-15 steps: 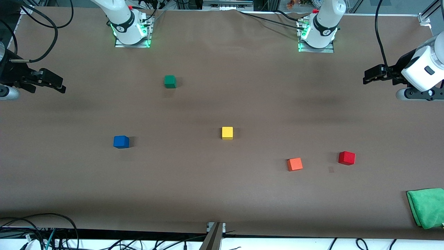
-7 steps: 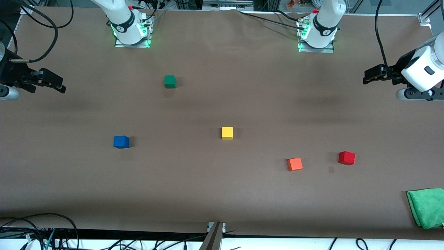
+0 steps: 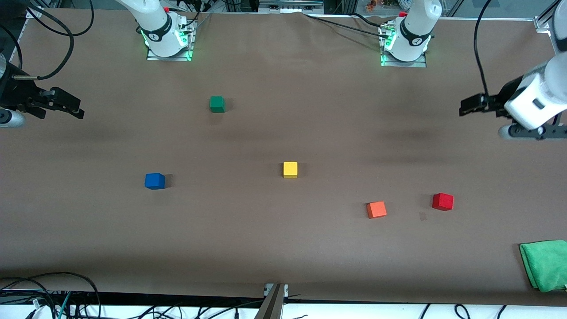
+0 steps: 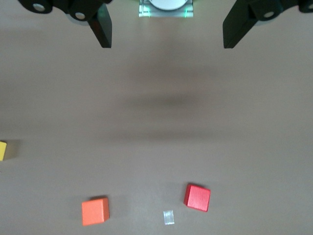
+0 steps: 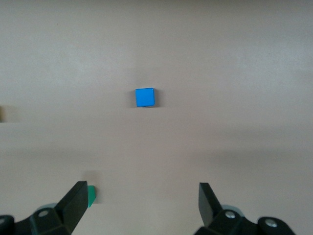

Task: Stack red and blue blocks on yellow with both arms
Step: 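Move the left gripper over the red cube and lower it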

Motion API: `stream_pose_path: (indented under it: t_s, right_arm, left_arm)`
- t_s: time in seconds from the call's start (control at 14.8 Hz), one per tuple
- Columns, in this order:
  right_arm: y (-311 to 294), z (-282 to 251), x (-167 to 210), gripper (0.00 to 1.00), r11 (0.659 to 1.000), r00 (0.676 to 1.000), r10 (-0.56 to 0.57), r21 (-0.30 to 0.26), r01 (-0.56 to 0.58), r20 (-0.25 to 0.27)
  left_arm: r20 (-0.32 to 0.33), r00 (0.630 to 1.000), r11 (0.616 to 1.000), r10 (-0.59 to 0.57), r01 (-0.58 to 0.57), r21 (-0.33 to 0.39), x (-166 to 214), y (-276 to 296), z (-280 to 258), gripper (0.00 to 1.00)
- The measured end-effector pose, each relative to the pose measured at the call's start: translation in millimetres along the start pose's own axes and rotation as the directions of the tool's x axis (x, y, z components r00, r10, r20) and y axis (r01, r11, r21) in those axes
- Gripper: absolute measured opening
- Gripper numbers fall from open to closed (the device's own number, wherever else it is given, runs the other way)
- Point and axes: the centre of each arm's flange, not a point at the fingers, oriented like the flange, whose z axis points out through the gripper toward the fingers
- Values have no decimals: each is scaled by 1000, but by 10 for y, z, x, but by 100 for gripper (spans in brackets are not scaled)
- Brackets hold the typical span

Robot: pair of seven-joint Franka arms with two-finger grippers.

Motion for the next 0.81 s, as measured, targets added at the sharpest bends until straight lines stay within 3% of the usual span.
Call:
stream_pose_path:
  t_s: [0.27, 0.81]
  right_arm:
    - [-1, -1, 0, 100, 1000, 1000, 0, 0, 0, 0]
    - [-2, -1, 0, 100, 1000, 1000, 0, 0, 0, 0]
  left_arm:
    - [-9, 999, 999, 36, -36, 1, 301, -132, 390, 100]
    - [-104, 993, 997, 58, -53, 51, 683, -336, 1160, 100]
